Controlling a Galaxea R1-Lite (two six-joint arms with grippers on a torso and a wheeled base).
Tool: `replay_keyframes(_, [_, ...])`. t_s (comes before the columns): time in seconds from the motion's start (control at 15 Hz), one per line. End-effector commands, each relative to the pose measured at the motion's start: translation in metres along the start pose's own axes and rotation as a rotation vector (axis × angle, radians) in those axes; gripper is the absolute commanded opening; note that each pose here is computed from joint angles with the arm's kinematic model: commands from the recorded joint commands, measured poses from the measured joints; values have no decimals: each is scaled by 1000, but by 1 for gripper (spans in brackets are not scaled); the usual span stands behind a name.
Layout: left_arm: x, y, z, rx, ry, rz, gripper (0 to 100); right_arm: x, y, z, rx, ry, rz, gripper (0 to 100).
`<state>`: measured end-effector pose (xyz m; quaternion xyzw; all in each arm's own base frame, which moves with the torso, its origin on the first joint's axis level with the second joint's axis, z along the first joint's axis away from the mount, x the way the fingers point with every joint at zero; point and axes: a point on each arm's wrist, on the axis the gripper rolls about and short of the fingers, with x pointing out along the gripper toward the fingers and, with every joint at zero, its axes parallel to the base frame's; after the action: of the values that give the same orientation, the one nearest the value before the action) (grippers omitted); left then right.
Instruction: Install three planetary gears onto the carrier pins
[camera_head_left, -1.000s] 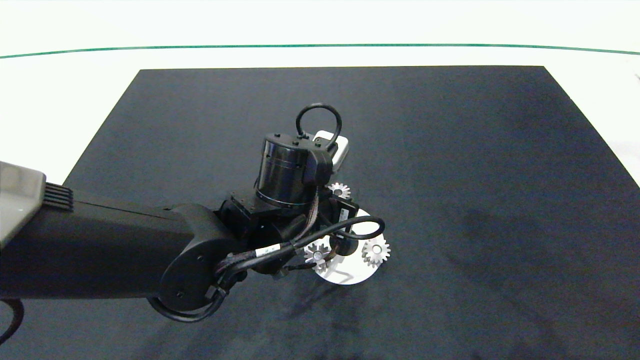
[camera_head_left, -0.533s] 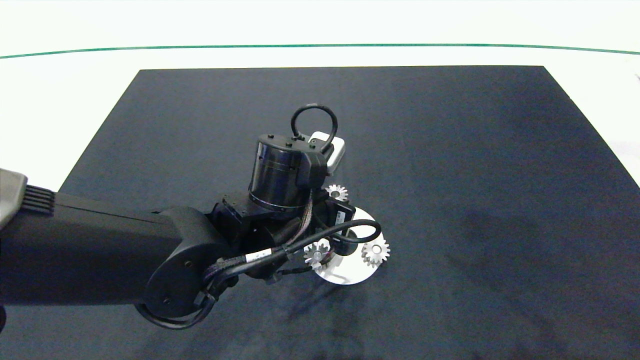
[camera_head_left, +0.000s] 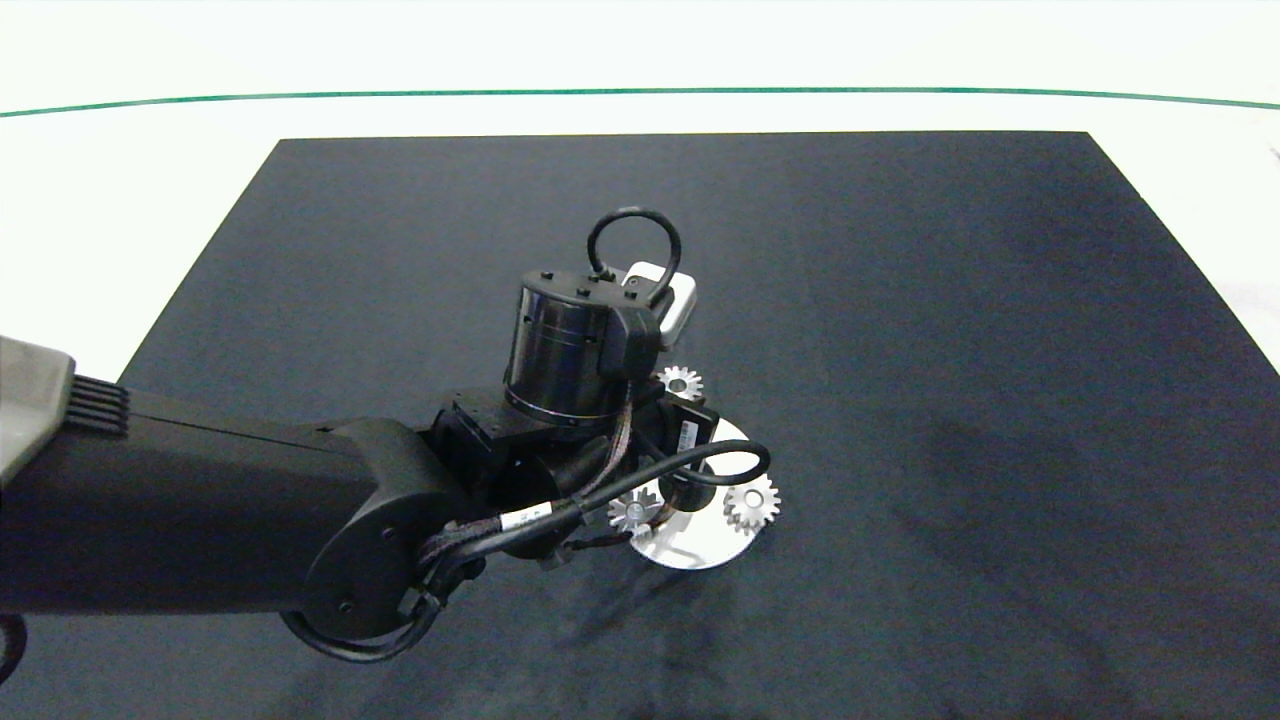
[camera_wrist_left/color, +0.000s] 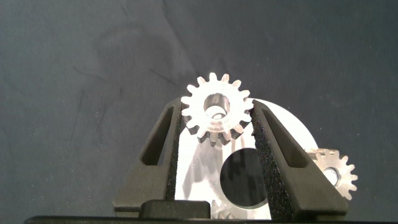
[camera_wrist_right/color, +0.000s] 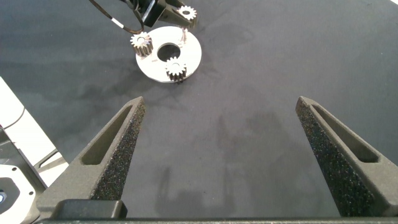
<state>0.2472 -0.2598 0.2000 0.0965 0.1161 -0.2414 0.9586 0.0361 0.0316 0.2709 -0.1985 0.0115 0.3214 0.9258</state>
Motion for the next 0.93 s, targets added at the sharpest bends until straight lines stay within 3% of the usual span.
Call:
replay_keyframes(0.07, [2,-1,-3,2,9,2,0,-1,0,0,-2,-2,-1,100])
replay_keyframes(0.53, [-2,-3,-11,11,32,-7,0,-1,0,0,-2,-1,-3,100])
replay_keyframes(0.93, [-1,-4,-9,18,-8,-6,0,-1,0,0,-2,0,-2,100])
